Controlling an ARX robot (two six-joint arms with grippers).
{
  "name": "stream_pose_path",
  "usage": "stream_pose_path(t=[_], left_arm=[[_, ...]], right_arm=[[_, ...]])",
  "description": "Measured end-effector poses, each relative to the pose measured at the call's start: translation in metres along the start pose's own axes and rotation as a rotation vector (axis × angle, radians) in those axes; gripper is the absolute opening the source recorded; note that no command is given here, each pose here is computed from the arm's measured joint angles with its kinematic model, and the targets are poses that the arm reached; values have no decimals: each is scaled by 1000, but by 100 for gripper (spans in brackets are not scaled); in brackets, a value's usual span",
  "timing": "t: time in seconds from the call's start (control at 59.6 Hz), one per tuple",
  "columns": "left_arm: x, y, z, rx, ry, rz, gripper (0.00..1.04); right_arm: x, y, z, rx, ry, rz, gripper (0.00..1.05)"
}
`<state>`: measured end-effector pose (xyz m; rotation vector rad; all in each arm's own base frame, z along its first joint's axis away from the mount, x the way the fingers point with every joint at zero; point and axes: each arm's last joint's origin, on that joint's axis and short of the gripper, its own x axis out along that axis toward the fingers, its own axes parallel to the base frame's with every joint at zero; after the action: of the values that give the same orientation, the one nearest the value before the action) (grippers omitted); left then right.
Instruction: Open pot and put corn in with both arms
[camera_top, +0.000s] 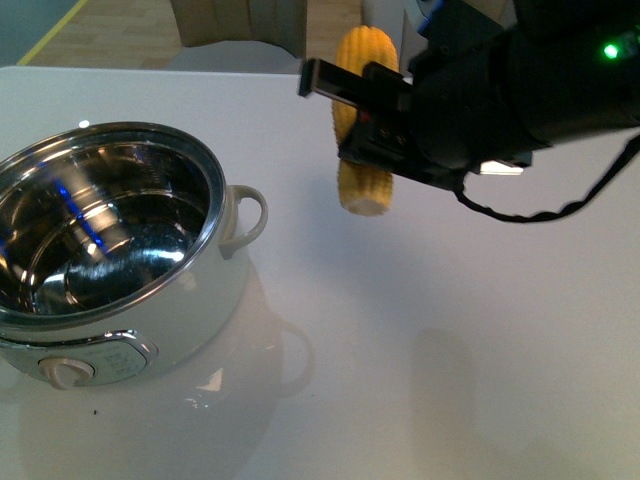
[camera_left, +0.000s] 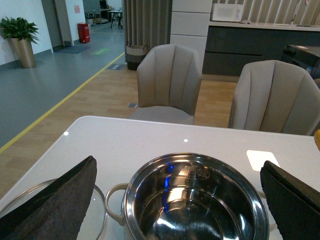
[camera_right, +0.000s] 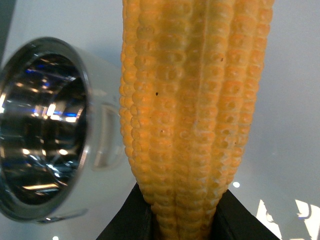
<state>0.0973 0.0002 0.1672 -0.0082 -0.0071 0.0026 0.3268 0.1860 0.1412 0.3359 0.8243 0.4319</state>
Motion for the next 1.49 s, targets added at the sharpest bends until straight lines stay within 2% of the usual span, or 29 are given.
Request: stream_pose_path(t=[0.201,0.671,0.957,1.192,1.427,1.494], left_arm=[[0,0,0,0,0,0,98],[0,0,0,0,0,0,98],[0,0,0,0,0,0,98],[0,0,0,0,0,0,98],[0,0,0,0,0,0,98],[0,0,0,0,0,0,98]], right_arm=[[23,23,13,70,16,50,16],[74,77,20,148,91,145,17],[88,96,5,203,143,189,19],[99,114,-24,186,240,216,25],[102,115,-33,185,272,210,28],[102,113,-35,186,279,206,32]])
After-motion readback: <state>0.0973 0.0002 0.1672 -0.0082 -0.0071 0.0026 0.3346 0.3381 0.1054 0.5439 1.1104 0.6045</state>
